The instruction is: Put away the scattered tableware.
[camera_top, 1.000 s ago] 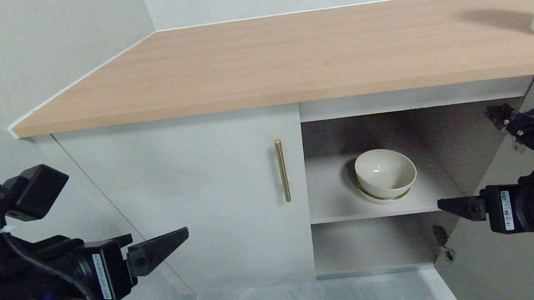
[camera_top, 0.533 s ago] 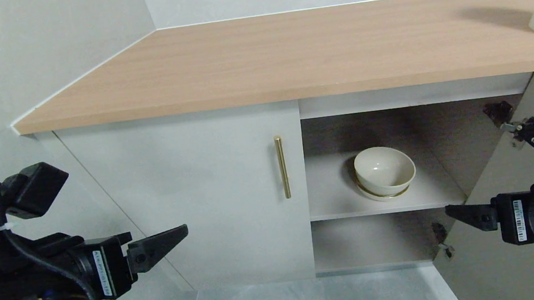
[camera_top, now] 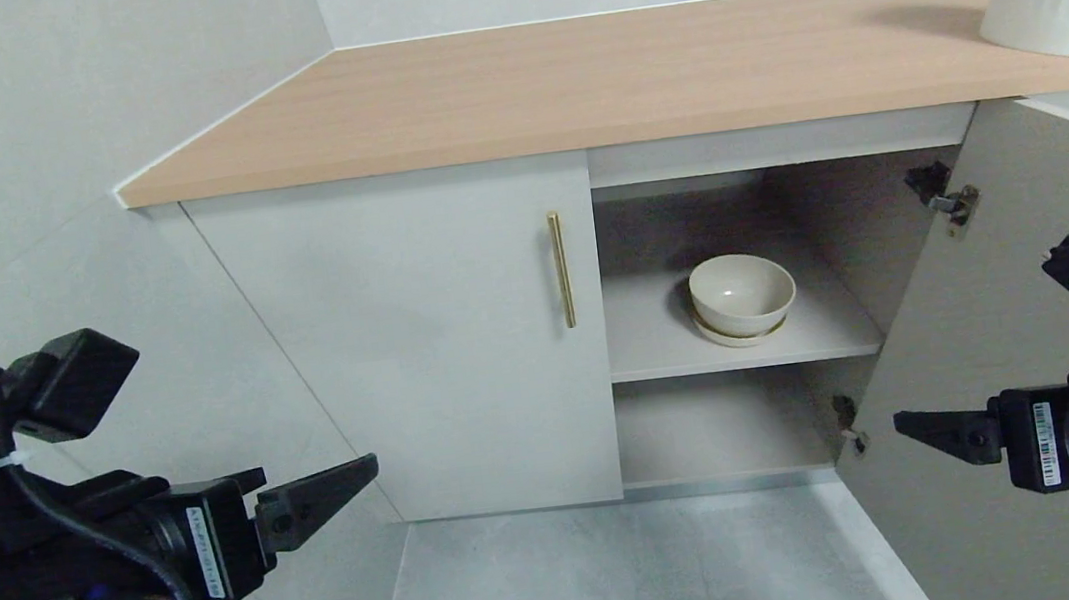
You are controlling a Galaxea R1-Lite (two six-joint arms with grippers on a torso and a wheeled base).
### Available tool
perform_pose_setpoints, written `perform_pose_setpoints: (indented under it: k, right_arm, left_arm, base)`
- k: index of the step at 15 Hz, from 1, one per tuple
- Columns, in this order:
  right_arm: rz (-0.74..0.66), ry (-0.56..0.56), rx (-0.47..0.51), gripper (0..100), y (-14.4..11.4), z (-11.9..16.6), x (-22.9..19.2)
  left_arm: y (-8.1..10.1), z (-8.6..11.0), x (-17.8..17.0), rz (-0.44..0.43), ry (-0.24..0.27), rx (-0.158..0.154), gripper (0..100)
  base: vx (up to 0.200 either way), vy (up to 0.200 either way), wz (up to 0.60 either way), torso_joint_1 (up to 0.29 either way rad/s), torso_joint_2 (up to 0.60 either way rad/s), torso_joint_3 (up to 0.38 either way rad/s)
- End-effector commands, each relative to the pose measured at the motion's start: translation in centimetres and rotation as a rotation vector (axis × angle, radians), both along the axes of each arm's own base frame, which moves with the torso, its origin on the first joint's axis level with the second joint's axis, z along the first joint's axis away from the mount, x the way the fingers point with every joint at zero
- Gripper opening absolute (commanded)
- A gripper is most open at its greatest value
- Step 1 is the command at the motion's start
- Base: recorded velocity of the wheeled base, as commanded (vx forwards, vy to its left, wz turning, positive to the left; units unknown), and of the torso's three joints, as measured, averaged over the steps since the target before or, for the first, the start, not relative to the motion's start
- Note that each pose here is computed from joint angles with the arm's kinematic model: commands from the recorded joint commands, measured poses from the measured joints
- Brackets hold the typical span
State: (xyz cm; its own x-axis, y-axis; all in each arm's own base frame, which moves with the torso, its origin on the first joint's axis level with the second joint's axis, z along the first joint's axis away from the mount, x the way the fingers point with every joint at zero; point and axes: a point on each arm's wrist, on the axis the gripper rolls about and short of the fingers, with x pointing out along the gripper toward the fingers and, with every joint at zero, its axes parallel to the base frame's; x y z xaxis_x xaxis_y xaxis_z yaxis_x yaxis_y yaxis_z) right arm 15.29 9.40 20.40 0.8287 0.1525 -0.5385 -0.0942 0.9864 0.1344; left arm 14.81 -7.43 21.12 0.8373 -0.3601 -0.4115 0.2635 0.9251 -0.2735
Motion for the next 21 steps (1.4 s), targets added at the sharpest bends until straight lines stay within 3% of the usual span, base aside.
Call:
perform_pose_setpoints:
  k: [1, 5, 19, 21]
  right_arm:
    - [0.002, 0.004, -0.002, 100, 0.08, -0.09, 0.07]
    - [0.001, 0.008, -0.004, 100, 0.09, -0.22, 0.12]
    - [0.003, 0.006, -0.003, 100, 0.07, -0.19, 0.05]
    - [0.003, 0.004, -0.002, 100, 0.08, -0.15, 0.06]
  left_arm:
    - [-0.03, -0.03, 0.03, 0.0, 0.002, 0.0, 100]
    - [-0.03, -0.05, -0.02, -0.002, 0.002, 0.0, 100]
    - [-0.05, -0.2, 0.01, -0.004, 0.008, 0.005, 100]
    - [-0.05, -0.2, 0.01, -0.002, 0.008, 0.005, 100]
  base:
    - [-0.2, 0.0, 0.0, 0.002, 0.0, 0.007]
    - [-0.2, 0.0, 0.0, 0.005, 0.0, -0.002]
    - [0.0, 0.0, 0.0, 0.0, 0.0, 0.0]
    - [0.0, -0.2, 0.0, -0.002, 0.0, 0.005]
